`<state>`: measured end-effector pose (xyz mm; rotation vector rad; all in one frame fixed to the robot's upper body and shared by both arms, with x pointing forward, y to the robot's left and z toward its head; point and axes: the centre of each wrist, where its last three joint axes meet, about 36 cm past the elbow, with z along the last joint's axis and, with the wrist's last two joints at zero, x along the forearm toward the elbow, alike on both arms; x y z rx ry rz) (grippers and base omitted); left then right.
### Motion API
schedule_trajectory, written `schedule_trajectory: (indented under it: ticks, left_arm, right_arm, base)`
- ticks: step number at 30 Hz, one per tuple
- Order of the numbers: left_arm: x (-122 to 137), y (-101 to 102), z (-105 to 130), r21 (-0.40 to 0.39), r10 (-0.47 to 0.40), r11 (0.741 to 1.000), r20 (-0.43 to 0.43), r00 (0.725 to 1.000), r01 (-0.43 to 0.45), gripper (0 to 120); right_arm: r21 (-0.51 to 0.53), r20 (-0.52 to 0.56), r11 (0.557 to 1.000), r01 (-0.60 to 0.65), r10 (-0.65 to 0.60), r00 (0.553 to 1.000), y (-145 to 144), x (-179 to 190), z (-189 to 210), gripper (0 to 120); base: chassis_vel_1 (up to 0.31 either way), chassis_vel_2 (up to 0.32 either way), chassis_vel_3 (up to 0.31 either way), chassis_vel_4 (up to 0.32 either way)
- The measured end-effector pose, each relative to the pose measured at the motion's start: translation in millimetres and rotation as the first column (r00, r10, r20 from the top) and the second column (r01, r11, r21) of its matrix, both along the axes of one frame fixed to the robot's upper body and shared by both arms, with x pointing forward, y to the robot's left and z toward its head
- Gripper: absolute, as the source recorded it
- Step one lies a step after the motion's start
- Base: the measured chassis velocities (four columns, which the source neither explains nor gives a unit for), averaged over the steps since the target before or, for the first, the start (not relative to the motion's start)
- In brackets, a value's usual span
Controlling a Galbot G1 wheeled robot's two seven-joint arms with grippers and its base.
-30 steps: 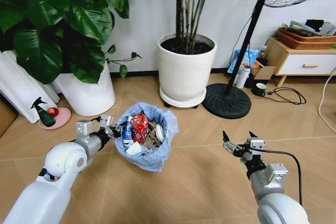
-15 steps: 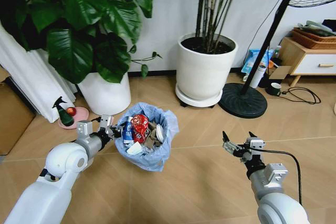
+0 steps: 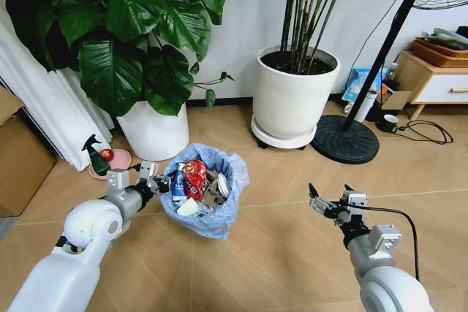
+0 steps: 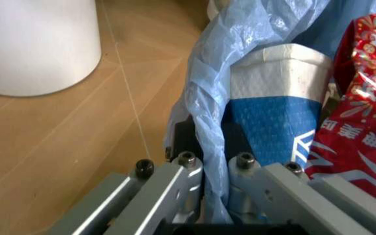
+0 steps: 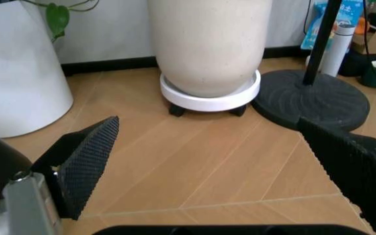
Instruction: Pick up the trash bin and place the garbage on the floor into it.
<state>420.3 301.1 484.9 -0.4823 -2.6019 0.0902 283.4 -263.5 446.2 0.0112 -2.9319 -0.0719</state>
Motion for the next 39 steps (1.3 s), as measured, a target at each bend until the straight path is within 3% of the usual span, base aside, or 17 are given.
schedule_trajectory:
  ticks: [39]
  left_arm:
    - [-1.0,-0.3,1.8,-0.011,0.017,1.0,0.012,1.0,-0.017,0]
  right_arm:
    - [-0.029,-0.007,0.999,-0.03,0.03,1.0,-5.4,1.3,7.0,100]
  base:
    - [0.15,-0.142,-0.151,0.147]
